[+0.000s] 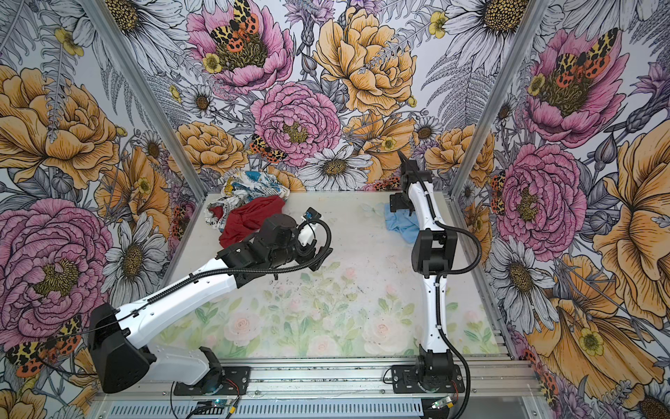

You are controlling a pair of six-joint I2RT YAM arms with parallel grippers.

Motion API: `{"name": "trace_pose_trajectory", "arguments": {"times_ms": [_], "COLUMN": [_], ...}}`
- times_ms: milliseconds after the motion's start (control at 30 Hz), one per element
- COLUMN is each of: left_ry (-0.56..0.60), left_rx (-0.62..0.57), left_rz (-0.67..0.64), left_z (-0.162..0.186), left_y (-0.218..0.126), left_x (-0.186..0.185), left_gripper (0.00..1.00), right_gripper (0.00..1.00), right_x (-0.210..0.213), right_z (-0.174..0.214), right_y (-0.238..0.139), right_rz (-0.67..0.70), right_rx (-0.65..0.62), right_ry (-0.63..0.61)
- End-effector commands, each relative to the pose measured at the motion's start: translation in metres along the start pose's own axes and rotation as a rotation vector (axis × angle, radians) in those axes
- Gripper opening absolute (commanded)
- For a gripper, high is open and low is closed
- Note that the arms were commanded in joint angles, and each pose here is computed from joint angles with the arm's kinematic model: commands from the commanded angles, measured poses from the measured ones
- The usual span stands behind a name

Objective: Pick out a specific cloth from the pile

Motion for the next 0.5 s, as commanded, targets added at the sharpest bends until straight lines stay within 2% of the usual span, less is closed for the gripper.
{"name": "trace_pose_trajectory", "arguments": {"times_ms": [0, 133, 233, 333, 467], "left_ry": [-0.013, -0.014, -0.017, -0.017, -0.013], "left_rx": [-0.011, -0.007, -0.004, -0.005, -0.001], "left_rz": [-0.021, -0.022, -0.016, -0.017, -0.037], "left_z": [0.001, 0.004, 0.005, 0.005, 0.010], "left_y": [-0.007, -0.005, -0.003, -0.004, -0.007], "left_x": [0.005, 0.005, 0.004, 0.003, 0.007], "left_gripper": [0.99, 0.99, 0.99, 0.99, 0.99], "right_gripper": [0.98, 0.96, 0.92, 0.86, 0.84], "right_x": [0.010, 0.025, 0.031, 0.045, 0.056], "right_z": [-0.018, -0.016, -0.014, -0.013, -0.008], "right_y": [-0.053, -0.056, -0.043, -0.028, -0.006], "right_rz": [-0.071, -0.164, -0.166, -0.246, -0.270], "right_rx": [-0.111, -0.103, -0.086, -0.069, -0.037], "right_ry": [0.027, 0.041, 0.036, 0.049, 0.067]}}
Point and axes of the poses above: each gripper's point midway between its finger pads, its own y axis out along the fingers, its own x axis along the line the jaws close on, z = x × y, the point moved 2 cm from there along -y, back along the fingers, and after that the axes turned 1 degree about y, right-handed, at the moved point
